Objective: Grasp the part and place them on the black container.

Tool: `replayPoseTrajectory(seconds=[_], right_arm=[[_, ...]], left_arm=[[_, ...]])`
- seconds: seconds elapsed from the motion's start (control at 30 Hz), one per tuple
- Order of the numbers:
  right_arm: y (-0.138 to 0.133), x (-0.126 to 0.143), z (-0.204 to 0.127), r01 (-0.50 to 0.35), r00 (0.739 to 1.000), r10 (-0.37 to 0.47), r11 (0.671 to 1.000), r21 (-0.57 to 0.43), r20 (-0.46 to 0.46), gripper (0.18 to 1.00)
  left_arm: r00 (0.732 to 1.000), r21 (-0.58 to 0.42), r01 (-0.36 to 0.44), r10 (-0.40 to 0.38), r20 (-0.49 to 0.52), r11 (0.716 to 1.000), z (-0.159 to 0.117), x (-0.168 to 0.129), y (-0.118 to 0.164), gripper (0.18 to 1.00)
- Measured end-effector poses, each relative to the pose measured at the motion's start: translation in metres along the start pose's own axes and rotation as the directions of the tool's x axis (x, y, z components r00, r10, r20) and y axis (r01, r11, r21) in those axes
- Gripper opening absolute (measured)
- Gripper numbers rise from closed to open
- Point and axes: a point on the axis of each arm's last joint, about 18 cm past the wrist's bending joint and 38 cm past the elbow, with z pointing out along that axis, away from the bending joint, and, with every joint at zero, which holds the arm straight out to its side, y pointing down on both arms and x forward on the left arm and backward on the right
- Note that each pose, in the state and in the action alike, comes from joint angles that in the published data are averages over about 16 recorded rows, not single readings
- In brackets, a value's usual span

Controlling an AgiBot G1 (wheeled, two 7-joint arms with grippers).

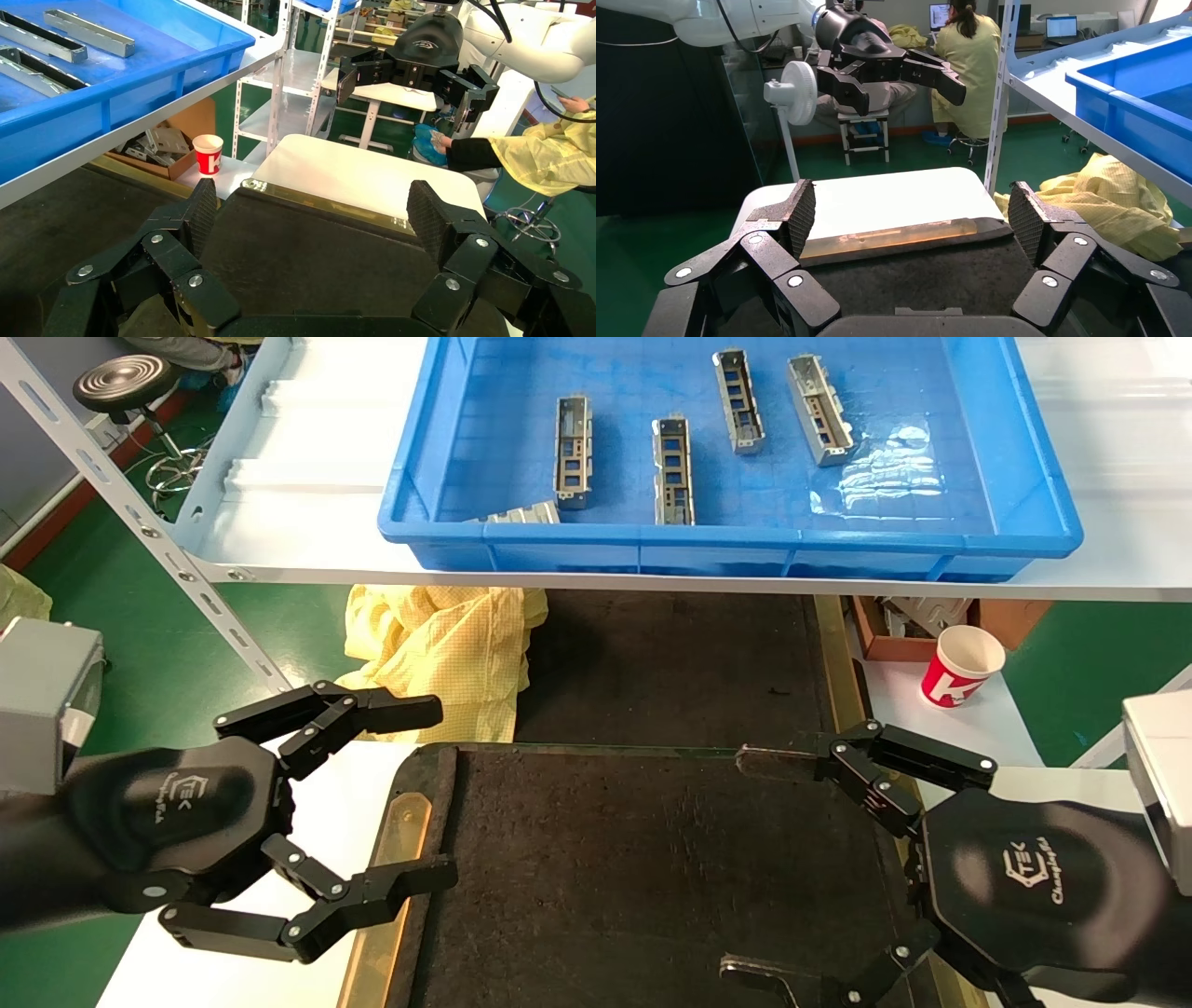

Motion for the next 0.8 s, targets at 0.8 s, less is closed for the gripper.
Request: replayPoseTrajectory(seconds=[0.8], right_arm=[[0.0,0.0,0.0,0.0,1.0,0.0,1.0,0.0,0.0,1.001]], left_arm=[[1.0,0.0,0.0,0.0,0.0,1.0,0.0,0.0,0.0,0.999]])
